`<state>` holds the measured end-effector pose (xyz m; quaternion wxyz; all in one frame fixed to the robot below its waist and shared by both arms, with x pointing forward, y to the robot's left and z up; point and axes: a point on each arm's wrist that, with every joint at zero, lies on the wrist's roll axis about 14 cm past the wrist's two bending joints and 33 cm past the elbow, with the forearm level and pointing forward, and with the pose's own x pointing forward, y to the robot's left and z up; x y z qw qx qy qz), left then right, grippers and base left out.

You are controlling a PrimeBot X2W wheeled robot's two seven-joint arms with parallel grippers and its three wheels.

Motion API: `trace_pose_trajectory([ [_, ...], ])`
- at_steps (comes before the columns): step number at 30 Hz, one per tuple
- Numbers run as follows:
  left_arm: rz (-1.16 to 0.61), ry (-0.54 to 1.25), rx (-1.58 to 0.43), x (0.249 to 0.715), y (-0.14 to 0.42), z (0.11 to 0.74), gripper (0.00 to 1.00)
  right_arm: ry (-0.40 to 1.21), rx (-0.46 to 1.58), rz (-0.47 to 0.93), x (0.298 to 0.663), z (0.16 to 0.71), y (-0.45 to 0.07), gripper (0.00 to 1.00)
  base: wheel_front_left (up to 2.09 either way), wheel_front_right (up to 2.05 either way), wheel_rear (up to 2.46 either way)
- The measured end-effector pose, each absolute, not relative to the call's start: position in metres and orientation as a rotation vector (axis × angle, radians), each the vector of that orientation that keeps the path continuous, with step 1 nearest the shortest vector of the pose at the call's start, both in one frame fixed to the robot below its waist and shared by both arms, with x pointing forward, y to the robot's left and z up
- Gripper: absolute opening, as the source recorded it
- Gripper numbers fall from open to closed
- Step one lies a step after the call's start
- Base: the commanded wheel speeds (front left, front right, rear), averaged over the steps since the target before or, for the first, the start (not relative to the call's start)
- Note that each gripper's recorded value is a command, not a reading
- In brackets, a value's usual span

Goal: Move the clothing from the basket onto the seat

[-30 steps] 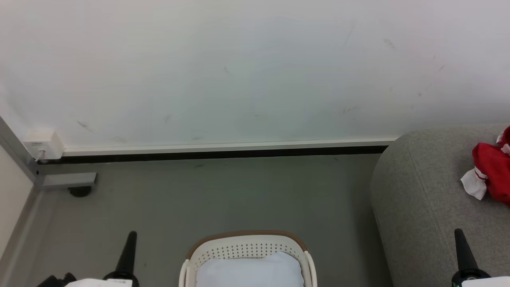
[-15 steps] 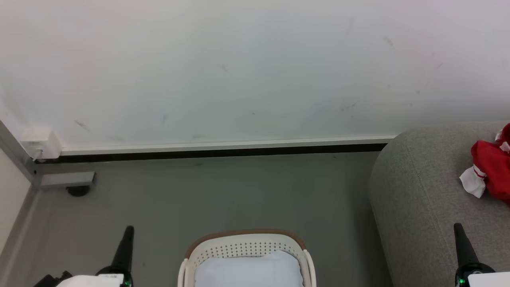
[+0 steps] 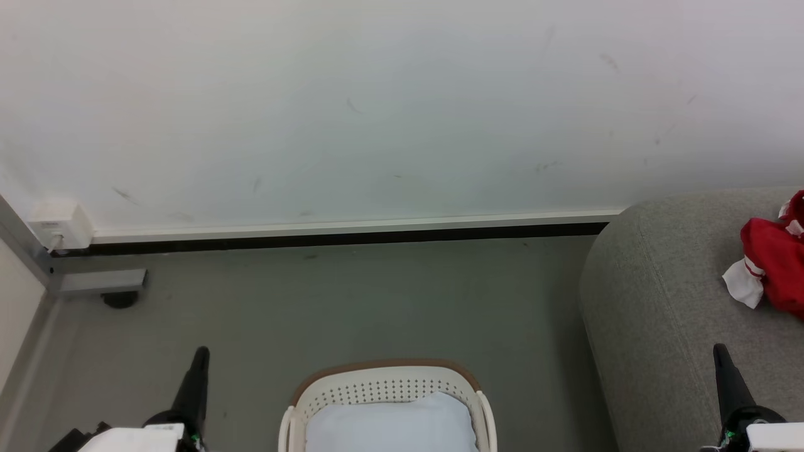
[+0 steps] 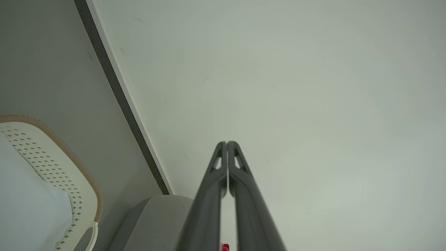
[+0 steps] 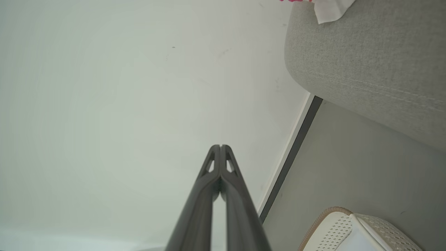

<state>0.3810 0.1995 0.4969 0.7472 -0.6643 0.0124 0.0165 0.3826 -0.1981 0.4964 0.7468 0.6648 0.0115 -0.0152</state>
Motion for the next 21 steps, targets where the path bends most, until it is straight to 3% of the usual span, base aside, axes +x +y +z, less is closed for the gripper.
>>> trace_pose_trajectory([
  [21, 0.009, 0.010, -1.569, 0.3878, 0.1997, 0.5038, 0.00, 0.011, 1.578, -0.008, 0.3872, 0.5031, -0.1985, 0.00, 0.00, 0.00, 0.00],
])
